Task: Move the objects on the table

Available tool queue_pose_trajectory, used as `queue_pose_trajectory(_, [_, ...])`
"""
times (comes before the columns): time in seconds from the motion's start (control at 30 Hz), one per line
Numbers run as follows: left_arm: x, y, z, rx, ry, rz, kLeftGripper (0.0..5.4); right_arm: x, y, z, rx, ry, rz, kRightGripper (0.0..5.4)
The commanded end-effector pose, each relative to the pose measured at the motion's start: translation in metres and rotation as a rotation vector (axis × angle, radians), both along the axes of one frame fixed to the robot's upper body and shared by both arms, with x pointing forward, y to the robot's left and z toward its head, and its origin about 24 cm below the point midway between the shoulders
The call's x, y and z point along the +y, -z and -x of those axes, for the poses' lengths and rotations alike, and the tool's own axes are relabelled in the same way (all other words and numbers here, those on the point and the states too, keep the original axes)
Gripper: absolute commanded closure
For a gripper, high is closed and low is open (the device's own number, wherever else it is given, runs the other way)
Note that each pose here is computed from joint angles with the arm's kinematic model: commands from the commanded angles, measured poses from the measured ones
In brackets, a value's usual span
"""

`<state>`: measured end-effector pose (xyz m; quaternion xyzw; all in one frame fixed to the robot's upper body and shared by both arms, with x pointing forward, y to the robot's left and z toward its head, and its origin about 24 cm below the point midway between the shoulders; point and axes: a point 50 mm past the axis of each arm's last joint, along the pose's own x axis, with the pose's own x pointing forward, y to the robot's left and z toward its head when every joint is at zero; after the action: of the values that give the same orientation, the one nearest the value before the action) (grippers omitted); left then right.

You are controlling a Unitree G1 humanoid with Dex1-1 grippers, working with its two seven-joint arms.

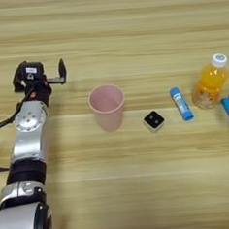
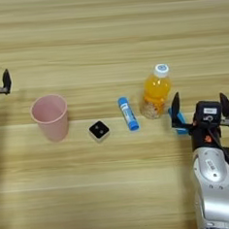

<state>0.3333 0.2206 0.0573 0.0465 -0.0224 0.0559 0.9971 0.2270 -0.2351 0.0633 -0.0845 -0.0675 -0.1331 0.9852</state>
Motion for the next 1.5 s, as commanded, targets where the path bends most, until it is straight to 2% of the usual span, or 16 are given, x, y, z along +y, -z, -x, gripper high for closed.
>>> queue_pose_trajectory(0.03, [-0.001,0.003,-0.003,0.006,-0.024,0.006,0.02,0.000,-0.004,0.001,-0.022,-0.011,0.001,0.00])
queue_pose_trajectory(0.2, [-0.008,0.010,0.006,0.005,-0.006,-0.008,0.02,0.002,-0.007,0.003,-0.035,-0.026,0.007,0.00])
queue_pose_trajectory(0.37, [-0.015,0.019,0.024,0.008,0.025,-0.011,0.02,0.002,-0.012,0.009,-0.049,-0.029,0.008,0.00])
queue_pose_trajectory(0.53, [-0.023,0.015,0.037,-0.023,0.046,-0.017,0.02,0.002,-0.015,0.016,-0.059,-0.044,0.004,0.00])
queue_pose_trajectory(0.63, [-0.023,0.013,0.038,-0.025,0.036,-0.008,0.02,0.004,-0.016,0.019,-0.060,-0.069,-0.014,0.00])
queue_pose_trajectory(0.8, [-0.024,0.012,0.038,-0.026,0.029,-0.006,0.02,0.019,-0.022,0.022,-0.094,-0.200,-0.048,0.00])
queue_pose_trajectory(1.07, [-0.024,0.010,0.039,-0.033,0.019,-0.003,0.02,0.038,-0.022,0.020,-0.077,-0.349,-0.114,0.00])
queue_pose_trajectory(1.27, [-0.025,0.011,0.039,-0.032,0.022,-0.002,0.02,0.033,-0.017,0.011,-0.028,-0.313,-0.124,0.00])
queue_pose_trajectory(1.5, [-0.028,0.011,0.039,-0.033,0.022,0.000,0.02,0.031,-0.016,-0.002,0.000,-0.339,-0.106,0.00])
